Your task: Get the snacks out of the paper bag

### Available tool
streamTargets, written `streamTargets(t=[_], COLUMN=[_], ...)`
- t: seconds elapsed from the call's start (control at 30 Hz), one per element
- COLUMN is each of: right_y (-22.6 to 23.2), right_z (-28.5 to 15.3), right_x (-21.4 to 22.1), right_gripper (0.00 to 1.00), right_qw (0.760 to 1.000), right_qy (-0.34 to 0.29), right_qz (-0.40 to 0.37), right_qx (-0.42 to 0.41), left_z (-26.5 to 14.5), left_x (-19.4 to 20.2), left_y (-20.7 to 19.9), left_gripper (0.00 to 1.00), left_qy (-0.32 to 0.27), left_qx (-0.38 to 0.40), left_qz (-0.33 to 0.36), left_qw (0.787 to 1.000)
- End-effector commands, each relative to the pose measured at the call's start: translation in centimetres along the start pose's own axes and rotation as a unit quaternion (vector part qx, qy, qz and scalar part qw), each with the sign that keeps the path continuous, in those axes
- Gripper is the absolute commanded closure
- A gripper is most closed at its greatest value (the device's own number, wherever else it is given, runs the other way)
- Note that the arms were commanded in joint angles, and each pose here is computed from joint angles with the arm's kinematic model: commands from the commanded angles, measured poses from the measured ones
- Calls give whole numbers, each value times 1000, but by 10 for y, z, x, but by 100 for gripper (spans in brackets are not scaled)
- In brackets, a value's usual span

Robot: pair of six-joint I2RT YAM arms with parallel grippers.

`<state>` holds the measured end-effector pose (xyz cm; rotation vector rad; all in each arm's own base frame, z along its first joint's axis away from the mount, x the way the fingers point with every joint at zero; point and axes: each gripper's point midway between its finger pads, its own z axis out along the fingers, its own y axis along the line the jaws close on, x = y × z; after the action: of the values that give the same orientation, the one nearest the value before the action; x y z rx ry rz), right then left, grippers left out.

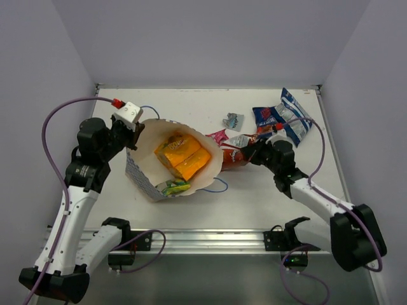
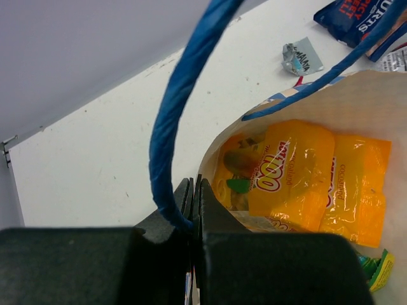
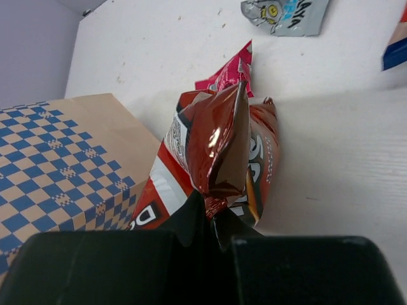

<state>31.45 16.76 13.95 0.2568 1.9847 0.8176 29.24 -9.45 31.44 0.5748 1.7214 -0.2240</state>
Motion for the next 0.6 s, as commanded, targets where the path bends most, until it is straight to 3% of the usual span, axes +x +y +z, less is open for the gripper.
streamTargets(t=[0.0,0.1,0.17,0.2,0.23,0.33,0.4,0.43,0.57], right_y=[31,40,41,39,35,9,-17,-17,-24], right_z=[17,37,46,52,53,43,27,14,-31], right_x=[-17,-21,-18,-15,-8,2,10,-11,-40], right_gripper=[100,100,92,84,62,34,25,18,5], right_qw=[993,988,987,988,988,995,996,997,991], right_qy=[-31,-29,-15,-6,9,22,41,2,-27], right_qz=[70,100,107,107,113,96,59,40,-37], right_qx=[-85,-113,-117,-114,-104,-29,46,66,129], left_z=[-10,-11,-12,-13,-12,-11,-9,-8,-4], left_x=[-46,-50,-52,-56,-57,-63,-65,-65,-70], left_y=[-2,-3,-3,-3,-2,-5,-7,-8,-13], left_gripper=[100,100,100,100,100,100,100,100,100], left_qy=[-90,-97,-97,-101,-102,-107,-109,-109,-115], left_qx=[8,12,12,13,13,24,34,38,59], left_qz=[28,36,41,45,46,55,59,61,74], left_qw=[995,995,994,994,994,992,992,991,989])
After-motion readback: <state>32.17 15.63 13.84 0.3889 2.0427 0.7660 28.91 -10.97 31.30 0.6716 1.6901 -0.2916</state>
